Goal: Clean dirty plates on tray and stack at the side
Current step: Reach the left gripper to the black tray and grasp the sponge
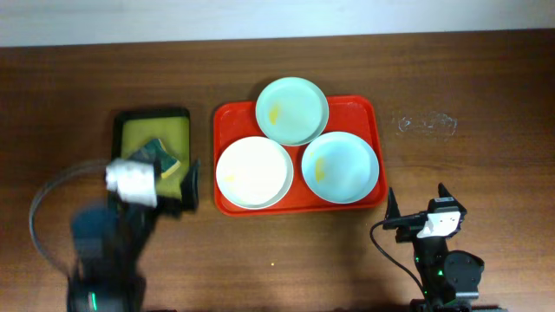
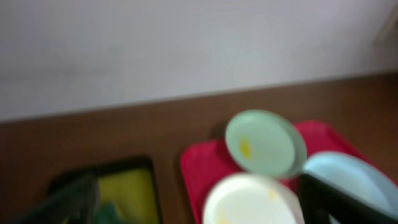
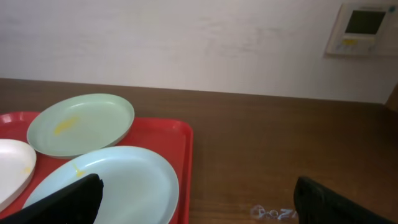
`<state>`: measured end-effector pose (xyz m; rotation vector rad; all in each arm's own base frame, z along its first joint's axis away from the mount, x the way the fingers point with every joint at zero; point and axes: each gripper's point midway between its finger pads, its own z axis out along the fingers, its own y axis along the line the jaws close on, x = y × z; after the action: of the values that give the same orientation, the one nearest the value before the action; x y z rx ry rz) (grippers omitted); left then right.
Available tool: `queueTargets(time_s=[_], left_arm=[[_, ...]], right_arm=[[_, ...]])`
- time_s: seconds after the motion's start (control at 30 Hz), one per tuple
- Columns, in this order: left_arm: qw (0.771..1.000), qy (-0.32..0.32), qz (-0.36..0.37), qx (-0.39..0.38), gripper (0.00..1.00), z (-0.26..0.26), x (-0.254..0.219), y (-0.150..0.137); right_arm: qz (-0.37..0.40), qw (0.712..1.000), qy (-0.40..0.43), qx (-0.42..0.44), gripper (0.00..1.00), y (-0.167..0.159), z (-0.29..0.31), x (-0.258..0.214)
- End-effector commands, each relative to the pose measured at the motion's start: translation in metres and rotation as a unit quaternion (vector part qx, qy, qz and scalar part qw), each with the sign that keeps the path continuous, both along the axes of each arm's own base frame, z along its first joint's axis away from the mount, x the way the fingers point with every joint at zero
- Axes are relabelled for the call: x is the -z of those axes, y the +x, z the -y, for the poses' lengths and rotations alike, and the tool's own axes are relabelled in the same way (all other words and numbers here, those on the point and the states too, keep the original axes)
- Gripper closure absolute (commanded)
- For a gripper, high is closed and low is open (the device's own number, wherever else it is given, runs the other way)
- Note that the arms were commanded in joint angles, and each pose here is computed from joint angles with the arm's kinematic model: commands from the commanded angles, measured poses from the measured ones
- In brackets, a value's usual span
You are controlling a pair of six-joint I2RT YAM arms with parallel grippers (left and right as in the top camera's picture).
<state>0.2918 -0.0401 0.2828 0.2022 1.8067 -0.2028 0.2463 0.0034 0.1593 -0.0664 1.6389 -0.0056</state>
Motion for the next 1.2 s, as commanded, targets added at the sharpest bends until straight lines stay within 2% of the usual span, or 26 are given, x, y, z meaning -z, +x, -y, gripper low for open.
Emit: queueTargets(time_s=[0.0,0.03,0.07,0.13,0.2,0.27,0.3,0.4,0.43,0.47,0.5,0.53,0.57,0.63,0.73,0.83,0.9,0.97,1.0,1.03,1.1,1.13,1.17], left_arm=[[0.990,0.026,-0.135,0.017,0.01,0.001,0.012,0.064],[0.977,0.005,-0.202,-0.065,0.01,-0.023,0.026,0.086],[0.954,-0.016,-0.262,-0.142,0.01,-0.050,0.038,0.095],[0.925,-0.044,-0.342,-0.160,0.01,-0.072,0.065,0.117],[0.893,-0.078,-0.404,-0.180,0.01,-0.082,0.112,0.125],[0.839,-0.179,-0.444,-0.259,0.01,-0.095,0.145,0.128],[0.815,-0.200,-0.469,-0.276,0.01,-0.094,0.164,0.126],[0.789,-0.188,-0.514,-0.279,0.01,-0.094,0.210,0.125],[0.784,-0.181,-0.520,-0.287,0.04,-0.098,0.221,0.125],[0.772,-0.169,-0.536,-0.298,0.14,-0.102,0.242,0.123],[0.763,-0.164,-0.547,-0.301,0.16,-0.102,0.253,0.121],[0.752,-0.160,-0.563,-0.302,0.27,-0.101,0.268,0.117],[0.750,-0.157,-0.568,-0.299,0.34,-0.098,0.272,0.116],[0.752,-0.145,-0.568,-0.299,0.37,-0.094,0.273,0.116],[0.758,-0.081,-0.559,-0.328,0.36,-0.093,0.274,0.114],[0.747,-0.070,-0.574,-0.329,0.38,-0.091,0.274,0.104],[0.734,-0.065,-0.590,-0.330,0.53,-0.090,0.275,0.094],[0.736,-0.065,-0.588,-0.330,0.70,-0.090,0.275,0.095],[0.737,-0.066,-0.586,-0.330,0.99,-0.090,0.275,0.096],[0.738,-0.065,-0.585,-0.330,1.00,-0.090,0.275,0.097],[0.738,-0.047,-0.578,-0.345,1.00,-0.099,0.274,0.097],[0.739,-0.032,-0.570,-0.358,0.91,-0.106,0.273,0.097],[0.745,-0.009,-0.548,-0.380,0.02,-0.119,0.270,0.102]], right_arm=[[-0.003,1.000,0.000,0.000,0.01,0.000,0.000,0.003],[-0.003,1.000,0.000,0.000,0.01,0.000,0.000,0.003],[-0.003,1.000,0.000,0.000,0.01,0.000,0.000,0.003],[-0.003,1.000,0.000,0.000,0.01,0.000,0.000,0.003],[-0.003,1.000,0.000,0.000,0.01,0.000,0.000,0.003],[-0.003,1.000,0.000,0.000,0.01,0.000,0.000,0.003],[-0.003,1.000,0.000,0.000,0.01,0.000,0.000,0.003],[-0.003,1.000,0.000,0.000,0.01,0.000,0.000,0.003],[-0.003,1.000,0.000,0.000,0.01,0.000,0.000,0.003],[-0.003,1.000,0.000,0.000,0.01,0.000,0.000,0.003],[-0.003,1.000,0.000,0.000,0.01,0.000,0.000,0.003],[-0.003,1.000,0.000,0.000,0.01,0.000,0.000,0.003],[-0.003,1.000,0.000,0.000,0.01,0.000,0.000,0.003],[-0.003,1.000,0.000,0.000,0.01,0.000,0.000,0.003],[-0.003,1.000,0.000,0.000,0.01,0.000,0.000,0.003],[-0.003,1.000,0.000,0.000,0.01,0.000,0.000,0.003],[-0.003,1.000,0.000,0.000,0.01,0.000,0.000,0.003],[-0.003,1.000,0.000,0.000,0.01,0.000,0.000,0.003],[-0.003,1.000,0.000,0.000,0.01,0.000,0.000,0.003],[-0.003,1.000,0.000,0.000,0.01,0.000,0.000,0.003],[-0.003,1.000,0.000,0.000,0.01,0.000,0.000,0.003],[-0.003,1.000,0.000,0.000,0.01,0.000,0.000,0.003],[-0.003,1.000,0.000,0.000,0.01,0.000,0.000,0.003]])
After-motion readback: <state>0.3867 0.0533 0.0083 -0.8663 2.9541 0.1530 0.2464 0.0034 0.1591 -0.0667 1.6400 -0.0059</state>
